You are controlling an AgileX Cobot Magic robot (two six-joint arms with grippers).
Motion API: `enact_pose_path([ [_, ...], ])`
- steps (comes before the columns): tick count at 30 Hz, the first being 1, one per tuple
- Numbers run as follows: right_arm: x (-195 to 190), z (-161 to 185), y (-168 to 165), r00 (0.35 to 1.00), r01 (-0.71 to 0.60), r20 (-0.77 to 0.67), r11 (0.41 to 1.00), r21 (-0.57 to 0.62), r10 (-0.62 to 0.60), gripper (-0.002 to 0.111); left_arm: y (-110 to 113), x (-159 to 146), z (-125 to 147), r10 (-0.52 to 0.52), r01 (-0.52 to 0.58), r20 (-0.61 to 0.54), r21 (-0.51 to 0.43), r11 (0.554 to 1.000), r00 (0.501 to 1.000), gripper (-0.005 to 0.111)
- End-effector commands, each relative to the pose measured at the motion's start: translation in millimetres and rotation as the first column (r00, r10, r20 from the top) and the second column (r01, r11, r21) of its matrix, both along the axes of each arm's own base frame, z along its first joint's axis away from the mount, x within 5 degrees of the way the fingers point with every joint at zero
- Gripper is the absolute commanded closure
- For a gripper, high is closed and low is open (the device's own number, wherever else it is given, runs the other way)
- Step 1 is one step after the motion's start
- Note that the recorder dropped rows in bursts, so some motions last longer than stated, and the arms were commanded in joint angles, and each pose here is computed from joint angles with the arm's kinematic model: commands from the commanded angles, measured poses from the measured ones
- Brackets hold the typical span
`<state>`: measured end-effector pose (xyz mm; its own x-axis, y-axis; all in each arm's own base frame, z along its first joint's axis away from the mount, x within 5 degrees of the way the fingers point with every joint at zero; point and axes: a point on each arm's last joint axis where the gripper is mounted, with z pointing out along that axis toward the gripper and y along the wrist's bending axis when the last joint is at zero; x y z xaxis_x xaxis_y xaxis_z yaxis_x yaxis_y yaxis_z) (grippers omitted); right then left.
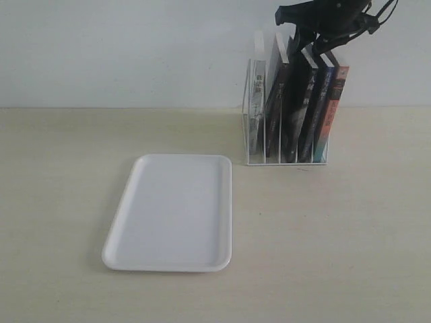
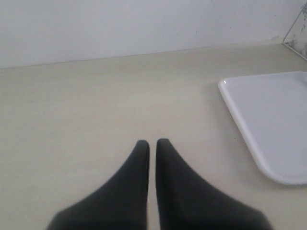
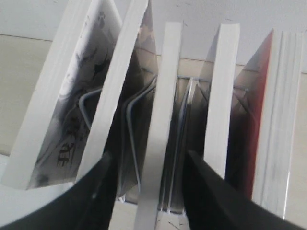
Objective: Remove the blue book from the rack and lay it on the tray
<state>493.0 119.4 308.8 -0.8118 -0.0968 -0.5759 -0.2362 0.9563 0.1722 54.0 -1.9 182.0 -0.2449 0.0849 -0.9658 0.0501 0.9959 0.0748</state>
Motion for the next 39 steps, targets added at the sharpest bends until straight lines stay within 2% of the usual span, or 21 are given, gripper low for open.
enact_pose_path([
  [1, -7, 22, -2, 0.999, 0.001, 0.049, 1.000, 0.008, -0.001, 0.065, 0, 0, 3, 0.001, -0.001, 0.022, 0.001, 1.000, 1.000, 0.102],
  [7, -19, 53, -13, 0.991, 0.047, 0.130, 0.997, -0.061, -0.038, 0.065, 0, 0, 3, 0.001, -0.001, 0.022, 0.001, 1.000, 1.000, 0.102],
  [11, -22, 59, -16, 0.988, 0.063, 0.144, 0.994, -0.088, -0.050, 0.065, 0, 0, 3, 0.001, -0.001, 0.022, 0.001, 1.000, 1.000, 0.102],
  [24, -5, 22, -13, 0.997, 0.053, 0.069, 0.993, -0.105, -0.046, 0.065, 0, 0, 3, 0.001, -0.001, 0.022, 0.001, 1.000, 1.000, 0.102],
  [39, 6, 1, -10, 0.997, 0.051, 0.061, 0.993, -0.105, -0.045, 0.065, 0, 0, 3, 0.001, -0.001, 0.022, 0.001, 1.000, 1.000, 0.102],
])
